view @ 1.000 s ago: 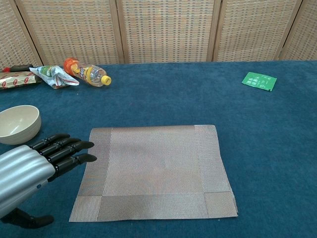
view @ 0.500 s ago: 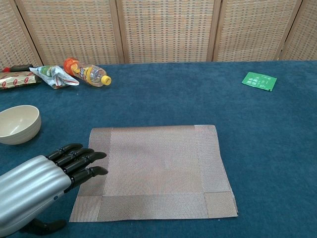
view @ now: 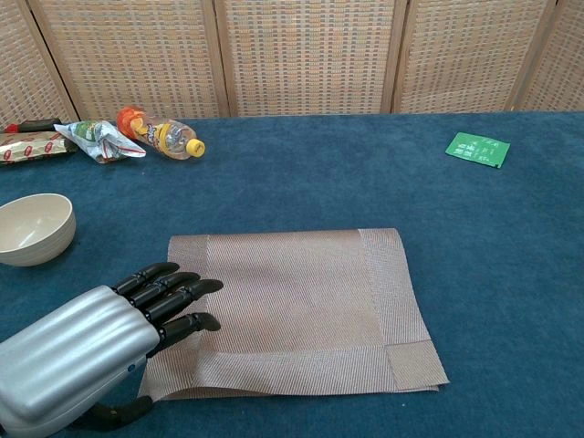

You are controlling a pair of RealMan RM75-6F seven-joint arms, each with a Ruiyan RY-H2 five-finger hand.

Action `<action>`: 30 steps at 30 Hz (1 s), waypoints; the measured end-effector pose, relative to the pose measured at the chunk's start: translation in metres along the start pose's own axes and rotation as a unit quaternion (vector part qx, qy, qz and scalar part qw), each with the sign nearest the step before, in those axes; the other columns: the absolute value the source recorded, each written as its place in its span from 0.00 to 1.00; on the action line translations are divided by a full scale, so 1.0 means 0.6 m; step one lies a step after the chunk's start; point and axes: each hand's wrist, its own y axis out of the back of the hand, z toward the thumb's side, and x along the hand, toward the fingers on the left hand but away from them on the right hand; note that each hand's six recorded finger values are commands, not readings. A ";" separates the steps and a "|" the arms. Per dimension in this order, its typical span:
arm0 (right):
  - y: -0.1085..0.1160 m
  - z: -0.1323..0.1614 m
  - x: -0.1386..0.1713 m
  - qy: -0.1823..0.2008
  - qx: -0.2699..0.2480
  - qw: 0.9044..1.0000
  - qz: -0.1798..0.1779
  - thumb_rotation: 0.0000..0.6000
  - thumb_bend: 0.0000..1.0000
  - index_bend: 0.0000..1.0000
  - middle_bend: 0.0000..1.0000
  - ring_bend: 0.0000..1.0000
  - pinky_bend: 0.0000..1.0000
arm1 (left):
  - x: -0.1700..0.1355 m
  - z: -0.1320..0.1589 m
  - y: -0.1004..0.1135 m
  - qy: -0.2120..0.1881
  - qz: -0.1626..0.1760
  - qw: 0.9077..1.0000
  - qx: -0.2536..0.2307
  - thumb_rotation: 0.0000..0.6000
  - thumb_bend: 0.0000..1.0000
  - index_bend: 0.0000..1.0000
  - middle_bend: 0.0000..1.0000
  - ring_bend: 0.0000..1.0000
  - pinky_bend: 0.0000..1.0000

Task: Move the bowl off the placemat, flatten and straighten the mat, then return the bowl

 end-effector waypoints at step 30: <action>0.001 0.000 0.000 0.001 -0.007 1.000 0.002 1.00 0.18 0.00 0.00 0.00 0.00 | 0.030 -0.007 0.003 0.033 0.022 0.999 -0.017 1.00 0.44 0.61 0.00 0.00 0.00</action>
